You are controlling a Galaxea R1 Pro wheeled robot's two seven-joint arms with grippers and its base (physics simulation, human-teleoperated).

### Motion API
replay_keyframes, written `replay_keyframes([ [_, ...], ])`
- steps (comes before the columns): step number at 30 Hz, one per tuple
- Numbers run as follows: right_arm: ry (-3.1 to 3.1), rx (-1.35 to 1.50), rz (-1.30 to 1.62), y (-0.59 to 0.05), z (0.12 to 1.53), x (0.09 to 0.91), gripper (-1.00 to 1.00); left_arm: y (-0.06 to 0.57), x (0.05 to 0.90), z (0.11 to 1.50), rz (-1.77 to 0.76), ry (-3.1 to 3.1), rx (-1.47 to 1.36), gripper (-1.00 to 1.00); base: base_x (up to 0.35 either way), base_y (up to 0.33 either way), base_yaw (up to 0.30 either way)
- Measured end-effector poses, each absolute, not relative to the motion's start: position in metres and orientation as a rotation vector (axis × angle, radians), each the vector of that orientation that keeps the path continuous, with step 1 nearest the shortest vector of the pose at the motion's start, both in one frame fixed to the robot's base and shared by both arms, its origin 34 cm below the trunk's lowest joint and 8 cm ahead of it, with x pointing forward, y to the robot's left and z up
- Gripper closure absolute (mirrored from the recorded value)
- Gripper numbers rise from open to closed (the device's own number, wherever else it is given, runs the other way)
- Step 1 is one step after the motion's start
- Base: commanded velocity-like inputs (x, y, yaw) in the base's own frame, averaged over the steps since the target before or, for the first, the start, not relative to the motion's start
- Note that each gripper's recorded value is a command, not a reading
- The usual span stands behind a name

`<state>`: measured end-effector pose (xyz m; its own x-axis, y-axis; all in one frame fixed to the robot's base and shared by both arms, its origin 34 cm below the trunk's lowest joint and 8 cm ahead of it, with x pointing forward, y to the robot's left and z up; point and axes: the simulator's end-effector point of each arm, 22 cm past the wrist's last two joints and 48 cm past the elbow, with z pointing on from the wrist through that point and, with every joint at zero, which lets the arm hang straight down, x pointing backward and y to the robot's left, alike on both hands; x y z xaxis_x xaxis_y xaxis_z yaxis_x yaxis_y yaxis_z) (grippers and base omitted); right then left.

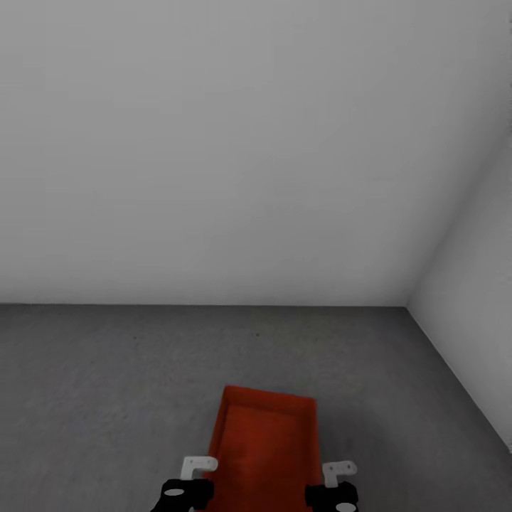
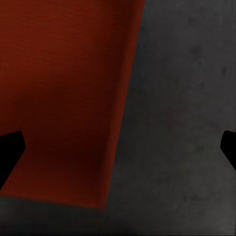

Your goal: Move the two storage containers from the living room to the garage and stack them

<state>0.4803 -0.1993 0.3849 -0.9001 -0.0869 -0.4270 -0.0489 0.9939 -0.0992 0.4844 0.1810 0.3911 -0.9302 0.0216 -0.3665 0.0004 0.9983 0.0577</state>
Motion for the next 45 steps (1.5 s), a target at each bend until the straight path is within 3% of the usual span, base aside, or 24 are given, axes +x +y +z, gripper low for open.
replay_keyframes([
  [28,2.648,-0.093,-0.119,-0.199,0.401,0.495,-1.0,0.181,0.499,0.407,0.078,2.721,0.015,-1.0,-0.34,0.0,0.0],
  [45,2.621,-0.09,-0.119,-0.199,0.411,0.504,-1.0,0.181,0.507,0.417,0.075,2.693,0.018,-1.0,-0.036,0.0,0.0],
])
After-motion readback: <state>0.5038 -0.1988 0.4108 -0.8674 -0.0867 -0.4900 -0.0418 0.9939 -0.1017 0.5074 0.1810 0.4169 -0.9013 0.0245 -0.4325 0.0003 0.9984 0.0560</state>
